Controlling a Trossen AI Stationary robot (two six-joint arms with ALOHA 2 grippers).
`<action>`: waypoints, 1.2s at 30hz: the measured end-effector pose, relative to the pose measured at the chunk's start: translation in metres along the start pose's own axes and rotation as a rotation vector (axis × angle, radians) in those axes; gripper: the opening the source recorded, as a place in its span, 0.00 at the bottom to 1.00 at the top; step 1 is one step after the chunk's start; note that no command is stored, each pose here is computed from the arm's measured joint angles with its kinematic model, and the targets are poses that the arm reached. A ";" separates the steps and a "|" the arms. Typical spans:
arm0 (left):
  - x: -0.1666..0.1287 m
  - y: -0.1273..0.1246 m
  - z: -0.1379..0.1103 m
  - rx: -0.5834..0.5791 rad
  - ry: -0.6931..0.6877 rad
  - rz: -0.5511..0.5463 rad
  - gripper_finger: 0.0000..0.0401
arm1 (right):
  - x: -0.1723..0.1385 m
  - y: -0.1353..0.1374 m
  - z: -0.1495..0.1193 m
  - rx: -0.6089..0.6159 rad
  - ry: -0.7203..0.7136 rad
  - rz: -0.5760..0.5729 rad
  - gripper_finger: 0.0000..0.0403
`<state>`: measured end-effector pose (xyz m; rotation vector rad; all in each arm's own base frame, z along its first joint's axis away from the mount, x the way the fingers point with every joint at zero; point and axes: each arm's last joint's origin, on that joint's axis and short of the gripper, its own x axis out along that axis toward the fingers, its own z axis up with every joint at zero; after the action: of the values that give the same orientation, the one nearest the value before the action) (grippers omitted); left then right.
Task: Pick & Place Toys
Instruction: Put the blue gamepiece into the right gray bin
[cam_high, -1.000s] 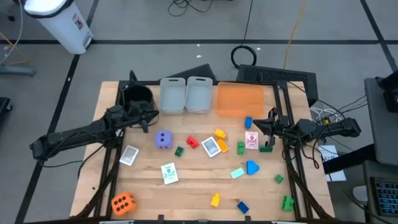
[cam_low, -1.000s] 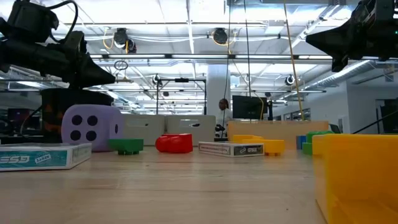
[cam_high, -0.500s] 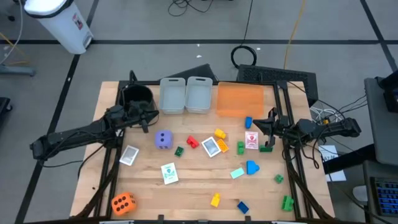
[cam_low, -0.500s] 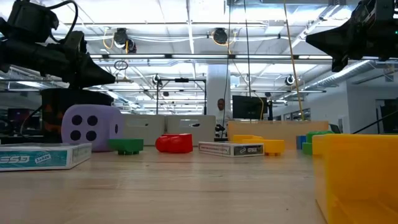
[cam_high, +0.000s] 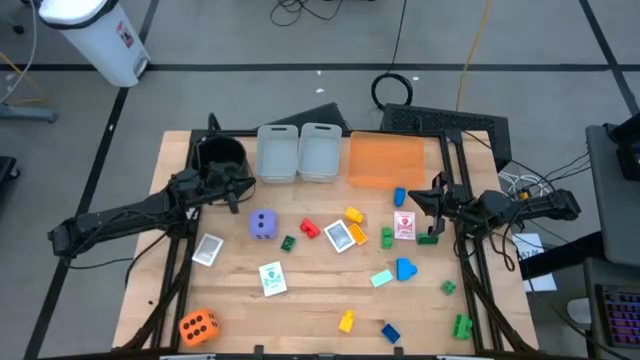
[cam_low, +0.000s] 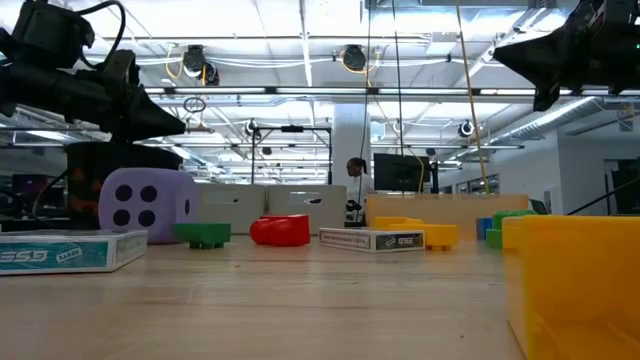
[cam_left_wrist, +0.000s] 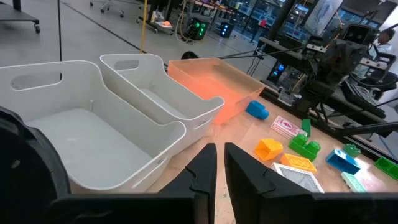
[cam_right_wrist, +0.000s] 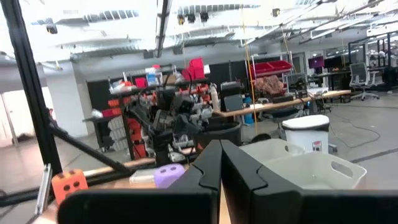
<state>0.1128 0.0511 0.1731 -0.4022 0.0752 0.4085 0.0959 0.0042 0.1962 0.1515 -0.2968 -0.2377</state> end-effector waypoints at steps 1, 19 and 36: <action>0.000 0.000 0.000 0.000 0.000 0.000 0.09 | 0.000 0.000 0.002 0.009 -0.019 0.001 0.00; -0.015 -0.020 0.050 -0.221 -0.503 -0.244 0.09 | 0.050 0.028 0.117 -0.247 -0.028 -0.064 0.00; -0.015 -0.088 0.183 -0.046 -0.272 -0.270 0.09 | 0.185 0.078 0.179 -0.288 0.315 -0.326 0.00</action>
<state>0.1327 0.0438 0.3762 -0.3928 -0.2517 0.1955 0.2291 0.0126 0.4297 -0.0500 0.0798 -0.5693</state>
